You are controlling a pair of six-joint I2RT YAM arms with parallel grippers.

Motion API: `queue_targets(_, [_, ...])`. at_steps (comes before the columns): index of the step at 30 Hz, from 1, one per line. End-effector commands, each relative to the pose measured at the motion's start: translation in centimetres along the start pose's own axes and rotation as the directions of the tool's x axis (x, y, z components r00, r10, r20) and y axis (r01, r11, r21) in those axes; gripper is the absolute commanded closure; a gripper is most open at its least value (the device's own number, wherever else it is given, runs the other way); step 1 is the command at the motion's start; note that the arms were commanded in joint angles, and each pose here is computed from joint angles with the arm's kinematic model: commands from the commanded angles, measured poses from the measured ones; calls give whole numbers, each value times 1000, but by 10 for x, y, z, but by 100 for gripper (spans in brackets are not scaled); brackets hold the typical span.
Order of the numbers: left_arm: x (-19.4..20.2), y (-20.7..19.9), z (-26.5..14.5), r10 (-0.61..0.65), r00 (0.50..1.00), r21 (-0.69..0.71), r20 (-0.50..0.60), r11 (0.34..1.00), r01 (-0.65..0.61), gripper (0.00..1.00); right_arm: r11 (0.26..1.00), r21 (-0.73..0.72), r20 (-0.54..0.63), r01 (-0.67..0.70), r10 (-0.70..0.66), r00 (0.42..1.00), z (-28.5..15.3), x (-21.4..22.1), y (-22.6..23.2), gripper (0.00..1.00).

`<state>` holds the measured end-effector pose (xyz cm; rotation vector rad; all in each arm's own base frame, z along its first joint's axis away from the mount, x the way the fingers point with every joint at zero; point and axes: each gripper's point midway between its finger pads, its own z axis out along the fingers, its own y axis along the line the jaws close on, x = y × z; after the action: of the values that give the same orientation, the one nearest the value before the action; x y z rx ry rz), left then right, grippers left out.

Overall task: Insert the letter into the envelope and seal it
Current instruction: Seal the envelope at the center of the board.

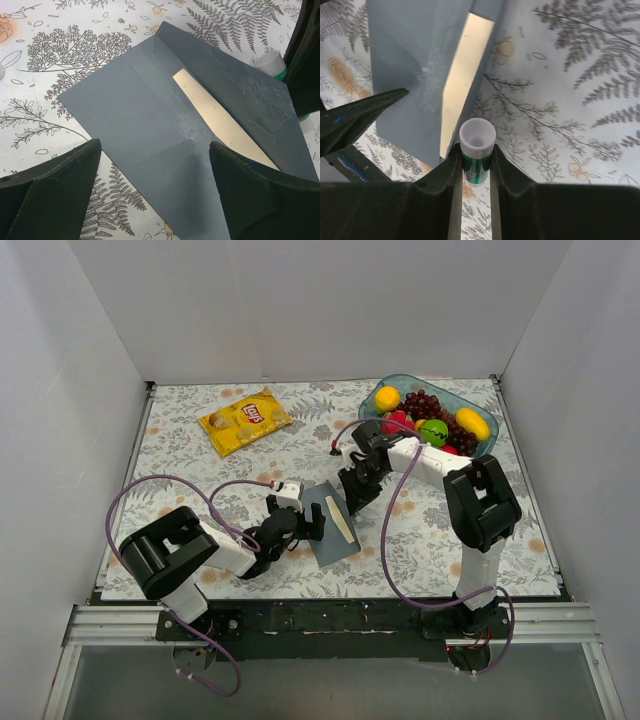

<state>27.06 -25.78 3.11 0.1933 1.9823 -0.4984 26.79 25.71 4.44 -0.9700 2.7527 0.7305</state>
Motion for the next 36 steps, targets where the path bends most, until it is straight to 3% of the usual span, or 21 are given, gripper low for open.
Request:
queue_targets(1, [54, 21, -12, 18, 980, -45, -198, 999, -28, 11, 996, -71, 22, 57, -56, 998, 4, -11, 25, 99])
queue_targets(21, [56, 20, -19, -16, 980, -35, -198, 999, 10, 14, 990, -113, -68, 82, -91, 994, 45, 2, 45, 99])
queue_targets(33, [-47, 21, -34, -15, 999, -105, 37, 994, 19, 18, 995, -66, -111, 74, -81, 991, 54, 12, 36, 99])
queue_targets(34, [-52, 20, -35, -10, 999, -101, 48, 995, 15, 22, 995, -66, -111, 76, -83, 990, 54, 12, 36, 99])
queue_targets(35, [-60, 18, -37, 1, 998, -91, 67, 996, 5, 35, 995, -68, -111, 75, -83, 990, 54, 12, 36, 99])
queue_targets(36, [-63, 17, -37, 0, 997, -87, 74, 996, 7, 56, 995, -67, -112, 76, -83, 990, 54, 12, 35, 99])
